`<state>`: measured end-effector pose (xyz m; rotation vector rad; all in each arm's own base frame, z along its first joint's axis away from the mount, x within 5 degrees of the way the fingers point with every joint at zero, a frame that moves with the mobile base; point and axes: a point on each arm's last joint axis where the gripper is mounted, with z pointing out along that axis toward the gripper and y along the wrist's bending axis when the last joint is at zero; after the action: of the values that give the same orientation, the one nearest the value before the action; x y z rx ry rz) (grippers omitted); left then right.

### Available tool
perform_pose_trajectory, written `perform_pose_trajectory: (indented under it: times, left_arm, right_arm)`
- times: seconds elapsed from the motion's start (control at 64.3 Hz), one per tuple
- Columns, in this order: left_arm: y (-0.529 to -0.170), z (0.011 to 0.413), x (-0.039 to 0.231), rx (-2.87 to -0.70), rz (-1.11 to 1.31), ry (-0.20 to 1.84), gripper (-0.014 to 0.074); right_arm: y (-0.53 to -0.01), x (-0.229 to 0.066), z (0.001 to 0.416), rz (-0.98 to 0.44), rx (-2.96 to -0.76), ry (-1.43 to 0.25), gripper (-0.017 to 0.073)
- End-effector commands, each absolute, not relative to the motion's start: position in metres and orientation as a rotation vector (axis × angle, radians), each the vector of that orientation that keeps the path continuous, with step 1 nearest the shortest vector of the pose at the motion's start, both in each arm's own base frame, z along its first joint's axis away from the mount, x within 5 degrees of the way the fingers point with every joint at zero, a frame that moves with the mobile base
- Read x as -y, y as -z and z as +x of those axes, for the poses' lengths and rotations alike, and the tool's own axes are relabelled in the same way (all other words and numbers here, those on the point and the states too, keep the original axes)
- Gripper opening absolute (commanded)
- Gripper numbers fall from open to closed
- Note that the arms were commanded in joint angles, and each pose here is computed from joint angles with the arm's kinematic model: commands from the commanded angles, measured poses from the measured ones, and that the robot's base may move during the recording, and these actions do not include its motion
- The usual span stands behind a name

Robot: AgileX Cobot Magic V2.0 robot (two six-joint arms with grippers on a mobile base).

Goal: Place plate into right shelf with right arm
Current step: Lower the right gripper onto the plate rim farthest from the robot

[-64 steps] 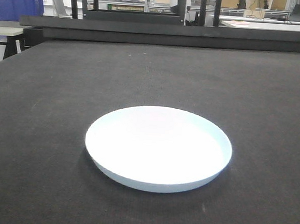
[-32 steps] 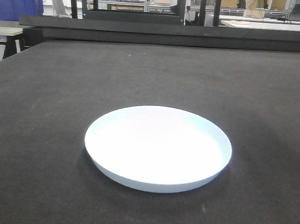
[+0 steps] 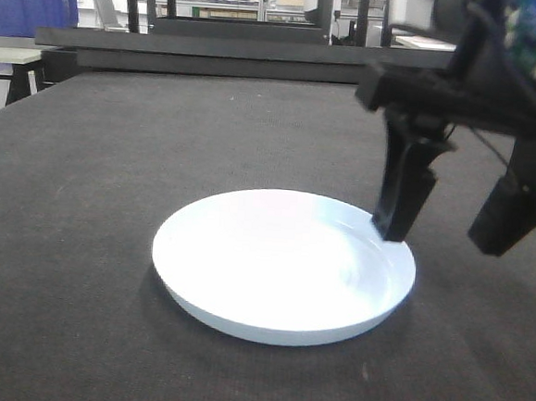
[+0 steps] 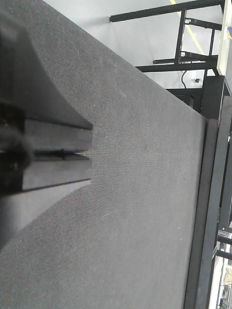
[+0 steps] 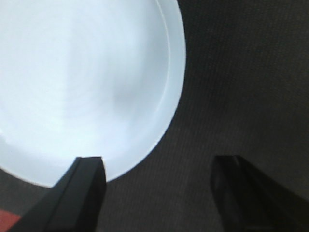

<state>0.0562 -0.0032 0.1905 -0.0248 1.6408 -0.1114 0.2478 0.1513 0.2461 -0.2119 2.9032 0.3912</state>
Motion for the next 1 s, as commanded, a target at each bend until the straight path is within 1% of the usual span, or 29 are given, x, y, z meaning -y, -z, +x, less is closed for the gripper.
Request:
perform_pose_trajectory:
  times: [0.0,0.14,0.56,0.731,0.98]
  left_arm:
    - [-0.196,0.056,0.003,-1.556,-0.026,0.121,-0.0047]
    - [-0.196,0.056,0.003,-1.556,-0.026,0.121,-0.0047]
    - [-0.196,0.056,0.003,-1.556,-0.026,0.121,-0.0047]
    - [-0.196,0.056,0.003,-1.556,-0.026,0.121,-0.0047]
    - [-0.196,0.056,0.003,-1.556,-0.026,0.121,-0.0047]
  right_arm:
    - [-0.256,-0.157,0.256,-0.165,-2.836,-0.449,0.0601]
    - [-0.243,-0.16,0.263,-0.112,-2.859,-0.446,0.0601]
    - [-0.23,-0.167,0.271,-0.056,-2.866,-0.489,0.0596]
    - [-0.226,-0.168,0.272,-0.052,-2.877,-0.486,0.0503]
    - [-0.226,-0.165,0.273,-0.049,-2.89,-0.471,0.0258]
